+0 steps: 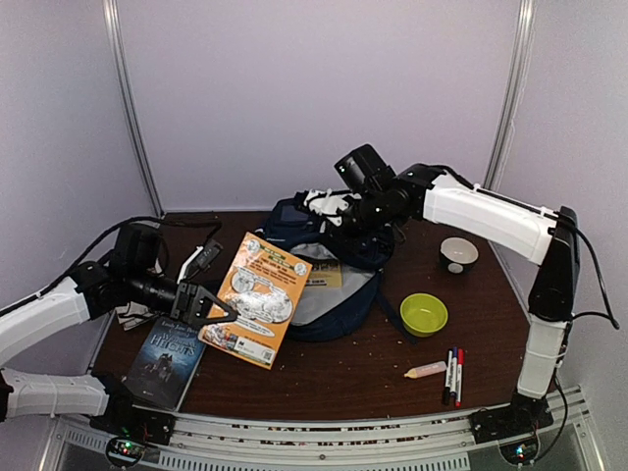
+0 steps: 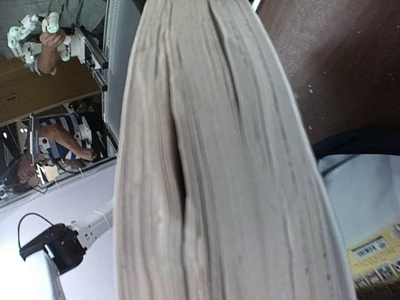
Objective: Pack the student bag
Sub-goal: Grab the largest pocket of the student bag, then place the book in the largest pocket of the bag.
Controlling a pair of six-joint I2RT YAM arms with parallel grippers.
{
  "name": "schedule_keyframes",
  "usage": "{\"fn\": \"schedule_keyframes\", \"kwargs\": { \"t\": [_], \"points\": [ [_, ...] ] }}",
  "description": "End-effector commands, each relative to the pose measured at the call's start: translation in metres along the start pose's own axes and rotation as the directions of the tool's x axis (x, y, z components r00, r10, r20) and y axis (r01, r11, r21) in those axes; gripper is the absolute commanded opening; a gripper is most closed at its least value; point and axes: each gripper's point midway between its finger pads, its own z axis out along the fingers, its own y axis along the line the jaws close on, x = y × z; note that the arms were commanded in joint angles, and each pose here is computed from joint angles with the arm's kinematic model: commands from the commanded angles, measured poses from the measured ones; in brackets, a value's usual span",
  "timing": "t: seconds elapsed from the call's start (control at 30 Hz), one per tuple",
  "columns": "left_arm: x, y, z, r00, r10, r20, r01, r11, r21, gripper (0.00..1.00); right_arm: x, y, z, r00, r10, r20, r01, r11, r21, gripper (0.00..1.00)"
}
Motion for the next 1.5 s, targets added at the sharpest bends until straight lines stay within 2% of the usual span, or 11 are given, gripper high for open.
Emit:
{"fn": "schedule_keyframes", "kwargs": {
  "t": [0.0, 0.13, 0.3, 0.53, 0.63, 0.93, 1.23, 1.47],
  "points": [
    [-0.004, -0.02, 0.02, 0.997, 0.072, -0.01, -0.07, 0.988, 0.139, 0.0, -0.039, -0.042, -0.037, 0.99, 0.07, 0.124, -0.086, 0.988, 0.128, 0.0],
    [-0.011, -0.017, 0.041, 0.997, 0.079, -0.008, -0.076, 0.981, 0.181, 0.0, -0.05, -0.052, -0.045, 0.985, 0.081, 0.151, -0.103, 0.984, 0.147, 0.0],
    [-0.026, 0.001, 0.067, 0.999, 0.029, 0.015, -0.031, 0.98, 0.196, 0.0, -0.057, -0.054, -0.05, 0.981, 0.089, 0.175, -0.115, 0.983, 0.143, 0.0],
    [-0.057, 0.053, 0.11, 0.975, -0.213, 0.061, 0.199, 0.964, 0.175, 0.0, -0.059, -0.044, -0.052, 0.978, 0.09, 0.186, -0.108, 0.99, 0.09, 0.0],
    [-0.068, 0.067, 0.123, 0.952, -0.291, 0.094, 0.264, 0.938, 0.226, 0.0, -0.059, -0.04, -0.054, 0.977, 0.088, 0.192, -0.103, 0.992, 0.069, 0.0],
    [-0.097, 0.089, 0.132, 0.903, -0.398, 0.163, 0.332, 0.886, 0.323, 0.0, -0.048, -0.017, -0.058, 0.979, 0.031, 0.202, -0.031, 1.0, -0.003, 0.0],
    [-0.125, 0.152, 0.131, 0.879, -0.428, 0.21, 0.396, 0.901, 0.178, 0.0, -0.048, -0.004, -0.065, 0.975, -0.006, 0.222, 0.014, 0.999, -0.036, 0.0],
    [-0.143, 0.187, 0.148, 0.902, -0.395, 0.173, 0.384, 0.918, 0.094, 0.0, -0.045, -0.002, -0.064, 0.974, -0.024, 0.226, 0.033, 0.999, -0.038, 0.0]
  ]
}}
